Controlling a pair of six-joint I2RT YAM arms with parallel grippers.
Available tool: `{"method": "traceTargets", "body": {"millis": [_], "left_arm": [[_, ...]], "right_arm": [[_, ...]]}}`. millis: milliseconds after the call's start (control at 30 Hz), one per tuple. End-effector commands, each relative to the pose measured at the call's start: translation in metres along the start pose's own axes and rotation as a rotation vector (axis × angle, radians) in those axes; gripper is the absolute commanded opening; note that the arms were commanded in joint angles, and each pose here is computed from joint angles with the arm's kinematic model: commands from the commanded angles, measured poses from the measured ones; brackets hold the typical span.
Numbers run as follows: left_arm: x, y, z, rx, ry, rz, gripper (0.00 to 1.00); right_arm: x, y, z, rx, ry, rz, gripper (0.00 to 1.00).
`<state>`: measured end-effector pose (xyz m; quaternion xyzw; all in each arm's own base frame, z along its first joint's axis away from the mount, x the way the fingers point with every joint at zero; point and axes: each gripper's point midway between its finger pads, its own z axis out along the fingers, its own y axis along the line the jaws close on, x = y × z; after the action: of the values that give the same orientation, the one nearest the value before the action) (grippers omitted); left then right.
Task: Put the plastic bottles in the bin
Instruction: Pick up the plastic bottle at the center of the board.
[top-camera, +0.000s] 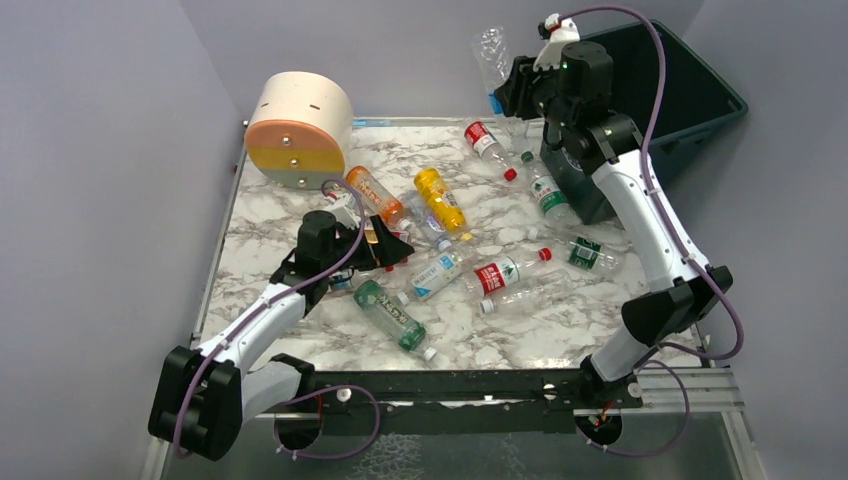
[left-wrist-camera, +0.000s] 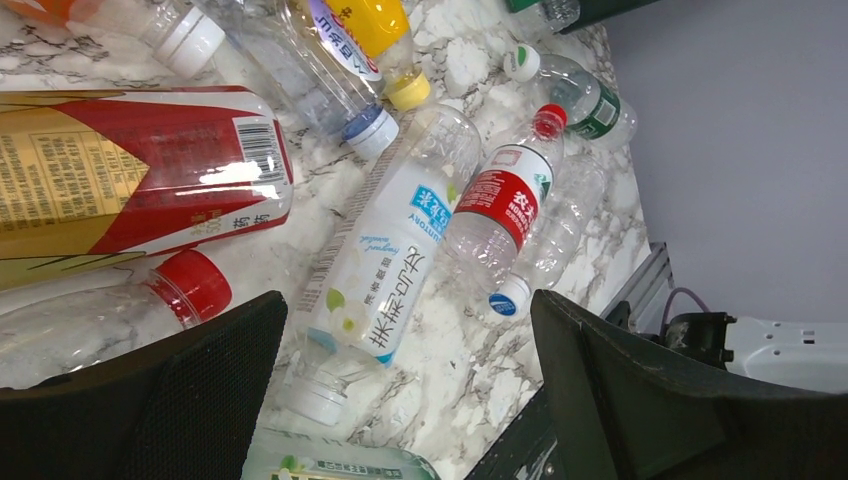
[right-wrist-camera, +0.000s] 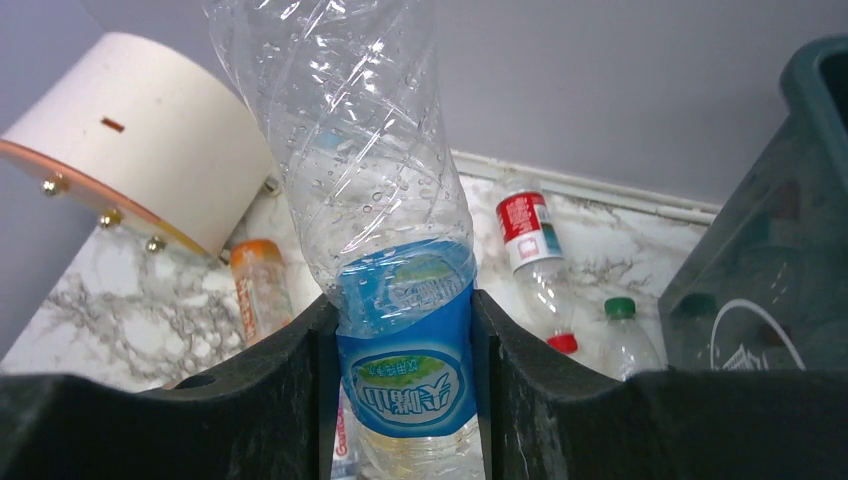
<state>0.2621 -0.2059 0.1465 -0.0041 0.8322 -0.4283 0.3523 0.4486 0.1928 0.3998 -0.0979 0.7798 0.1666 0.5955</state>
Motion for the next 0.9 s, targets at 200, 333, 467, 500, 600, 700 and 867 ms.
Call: {"method": "traceTargets", "body": {"millis": [200,333,467,500,600,700,867], "left_arm": [[0.009,-0.018,-0.003,0.058,-0.002,0.001,0.99],[0.006,-0.027,-0.01,0.063,-0.036,0.001,0.99],[0.01,-0.028,-0.012,0.054,-0.038,-0.01,0.99],[0.01,-0.028,-0.012,0.055,-0.037,-0.012,0.99],[0.011,-0.03,-0.011,0.054,-0.033,-0.013,0.99],[0.009,-0.032,-0.009,0.056,-0.029,-0.005,0.99],[0.007,-0.038,-0.005,0.059,-0.019,0.011,0.99]], "right_arm": [[-0.109,-0.044,-0.025,0.181,-0.308,-0.014,0.47],[-0.142,-0.067,-0.053,0.249,-0.427,0.009,0.47],[-0.162,-0.096,-0.076,0.335,-0.506,0.028,0.47],[-0.164,-0.104,-0.081,0.362,-0.518,0.029,0.47],[-0.165,-0.127,-0.091,0.45,-0.536,0.028,0.47],[-0.164,-0.15,-0.103,0.551,-0.551,0.031,0.47],[-0.152,-0.181,-0.115,0.681,-0.539,0.046,0.47]]}}
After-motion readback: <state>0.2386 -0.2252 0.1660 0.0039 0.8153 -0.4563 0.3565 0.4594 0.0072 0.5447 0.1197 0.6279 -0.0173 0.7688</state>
